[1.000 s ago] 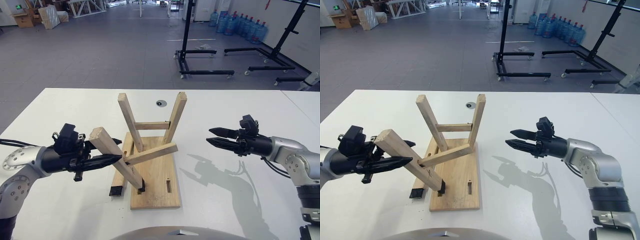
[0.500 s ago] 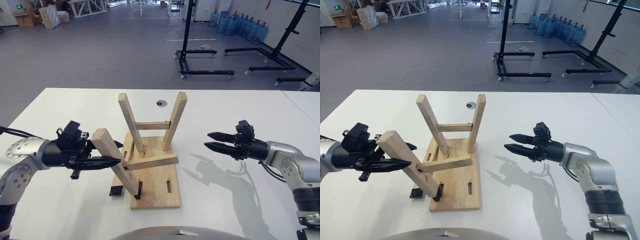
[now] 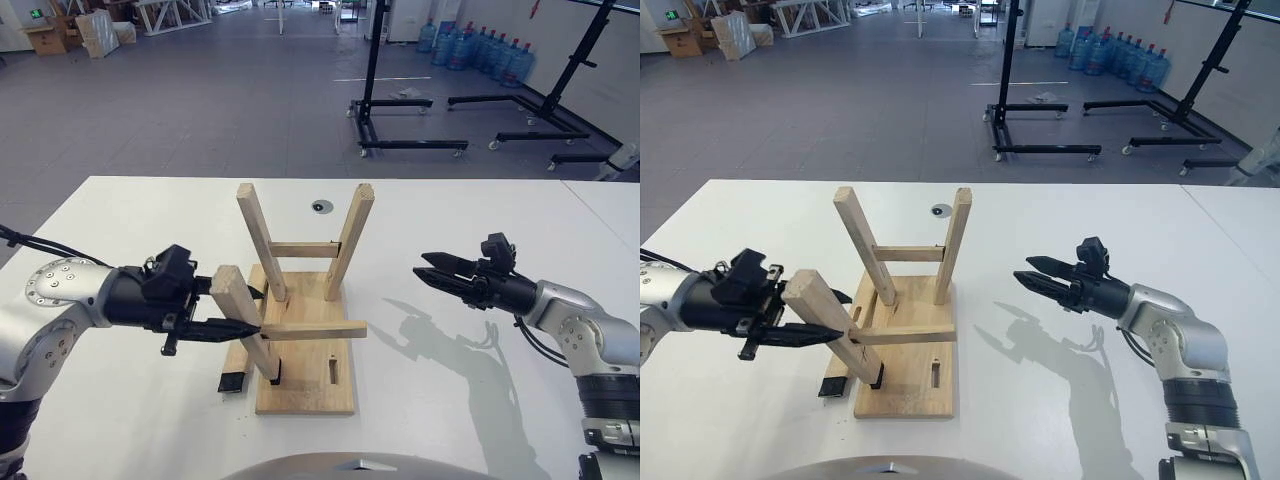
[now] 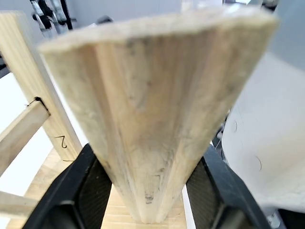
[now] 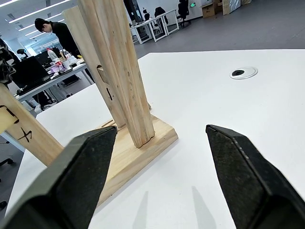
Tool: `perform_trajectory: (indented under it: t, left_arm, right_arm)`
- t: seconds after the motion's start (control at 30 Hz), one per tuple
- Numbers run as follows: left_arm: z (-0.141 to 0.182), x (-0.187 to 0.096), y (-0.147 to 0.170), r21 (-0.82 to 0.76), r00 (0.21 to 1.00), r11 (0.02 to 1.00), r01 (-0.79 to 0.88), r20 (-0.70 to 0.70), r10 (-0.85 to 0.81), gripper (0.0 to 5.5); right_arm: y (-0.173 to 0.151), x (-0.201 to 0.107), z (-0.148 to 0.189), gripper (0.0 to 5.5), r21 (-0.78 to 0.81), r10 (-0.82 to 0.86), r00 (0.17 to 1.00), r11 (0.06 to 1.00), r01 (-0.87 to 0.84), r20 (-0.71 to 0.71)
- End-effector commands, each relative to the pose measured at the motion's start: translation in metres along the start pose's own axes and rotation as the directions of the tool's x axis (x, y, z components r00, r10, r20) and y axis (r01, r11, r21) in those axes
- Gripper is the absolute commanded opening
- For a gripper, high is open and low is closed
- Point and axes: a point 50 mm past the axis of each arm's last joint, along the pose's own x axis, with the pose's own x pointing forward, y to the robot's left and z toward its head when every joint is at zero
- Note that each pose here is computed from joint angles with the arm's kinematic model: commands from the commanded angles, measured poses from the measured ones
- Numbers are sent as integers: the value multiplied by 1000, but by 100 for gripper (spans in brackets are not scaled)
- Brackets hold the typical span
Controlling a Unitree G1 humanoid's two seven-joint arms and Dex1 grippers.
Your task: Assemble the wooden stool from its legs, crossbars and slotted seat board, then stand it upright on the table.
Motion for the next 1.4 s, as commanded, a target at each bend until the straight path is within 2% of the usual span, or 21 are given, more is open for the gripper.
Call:
perform_trajectory:
  t: [0.03, 0.17, 0.33, 0.37, 0.6, 0.73, 0.77, 0.83, 0.9, 1.0, 1.1, 1.2, 1.3, 1.4]
  left_arm:
    - [-21, 8, -7, -43, 991, 999, -19, -134, 13, 204]
    - [-37, 10, -17, -110, 991, 993, -44, -129, 30, 204]
    - [-56, 16, -25, -117, 972, 990, -75, -231, 46, 204]
    - [-57, 15, -23, -94, 964, 992, -83, -260, 56, 240]
    - [-44, 4, -16, 1, 948, 989, -146, -284, 140, 352]
    - [-51, -11, -19, 2, 889, 958, -286, -372, 266, 409]
    - [-61, -18, -19, -9, 852, 945, -328, -435, 292, 420]
    - [-81, -24, -17, -35, 778, 898, -438, -515, 360, 448]
    - [-85, -11, -8, -60, 764, 840, -540, -454, 459, 448]
    - [-74, 12, 14, -175, 694, 677, -714, -298, 655, 448]
    - [-71, 14, 23, -255, 562, 502, -826, -302, 770, 448]
    - [-79, 15, 25, -341, 486, 372, -863, -360, 796, 448]
    - [-91, 20, 25, -306, 409, 294, -905, -442, 798, 448]
    - [-90, 35, 22, -397, 438, 272, -877, -424, 793, 448]
  right_arm:
    - [3, 3, 7, 343, -26, 3, 1000, 1000, -3, 10]
    - [4, 2, 12, 343, -8, -3, 999, 1000, 3, 47]
    - [3, 1, 12, 343, -6, -24, 999, 1000, 24, 47]
    - [3, 2, 11, 343, -7, -27, 999, 1000, 27, 48]
    - [4, 2, 7, 343, -2, -46, 998, 999, 46, 54]
    - [5, -2, 4, 343, 4, -70, 996, 998, 70, 63]
    - [7, -4, 0, 343, -2, -72, 996, 997, 72, 47]
    - [11, -7, -9, 343, 5, -73, 997, 997, 73, 20]
    - [13, -7, -16, 343, 6, -88, 996, 996, 88, -3]
    - [21, -7, -40, 343, -47, -70, 989, 997, 65, -133]
    - [27, -10, -48, 343, -28, -83, 989, 996, 80, -127]
    - [30, -9, -52, 343, -25, -107, 988, 994, 105, -114]
    - [28, -4, -44, 343, 6, -141, 989, 990, 141, -35]
    - [28, -3, -44, 343, 19, -146, 989, 989, 146, -17]
